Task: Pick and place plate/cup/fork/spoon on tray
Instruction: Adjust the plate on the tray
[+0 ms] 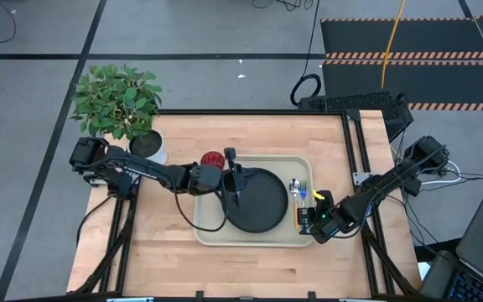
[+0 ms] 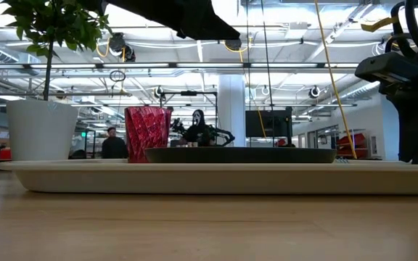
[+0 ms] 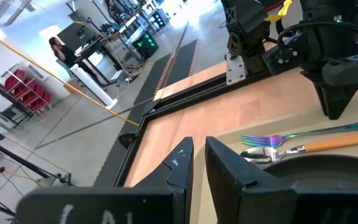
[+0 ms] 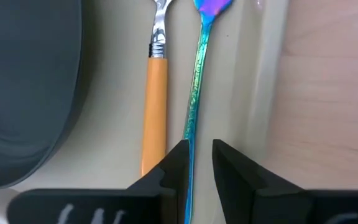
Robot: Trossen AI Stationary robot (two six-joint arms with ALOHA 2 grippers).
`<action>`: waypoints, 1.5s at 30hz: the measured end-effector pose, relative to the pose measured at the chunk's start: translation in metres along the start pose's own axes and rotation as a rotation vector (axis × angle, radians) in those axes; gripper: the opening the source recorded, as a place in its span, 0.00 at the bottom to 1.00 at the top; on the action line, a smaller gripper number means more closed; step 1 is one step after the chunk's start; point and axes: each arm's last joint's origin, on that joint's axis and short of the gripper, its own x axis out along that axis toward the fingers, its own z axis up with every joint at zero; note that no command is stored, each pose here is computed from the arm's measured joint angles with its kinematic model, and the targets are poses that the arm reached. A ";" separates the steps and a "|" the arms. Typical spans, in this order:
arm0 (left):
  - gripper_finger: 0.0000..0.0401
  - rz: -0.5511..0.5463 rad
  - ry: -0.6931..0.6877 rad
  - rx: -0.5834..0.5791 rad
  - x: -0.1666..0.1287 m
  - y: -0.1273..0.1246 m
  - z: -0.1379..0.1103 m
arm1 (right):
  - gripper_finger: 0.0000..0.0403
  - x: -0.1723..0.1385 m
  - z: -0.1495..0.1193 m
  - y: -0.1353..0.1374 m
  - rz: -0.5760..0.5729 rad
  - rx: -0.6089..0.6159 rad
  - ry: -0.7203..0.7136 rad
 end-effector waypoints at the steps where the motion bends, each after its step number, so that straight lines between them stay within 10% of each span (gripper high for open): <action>1: 0.12 0.000 0.000 0.000 0.000 0.000 0.000 | 0.15 0.000 0.000 0.000 -0.001 -0.002 -0.001; 13: 0.12 -0.039 -0.017 -0.017 0.000 -0.001 0.000 | 0.16 -0.004 0.005 -0.005 -0.036 -0.132 -0.022; 25: 0.12 -0.034 -0.027 -0.032 0.000 -0.001 0.001 | 0.16 -0.024 0.021 0.008 0.162 -0.637 -0.290; 45: 0.12 -0.005 0.057 -0.003 0.000 -0.002 -0.006 | 0.16 0.021 0.074 0.011 0.127 -0.731 -0.153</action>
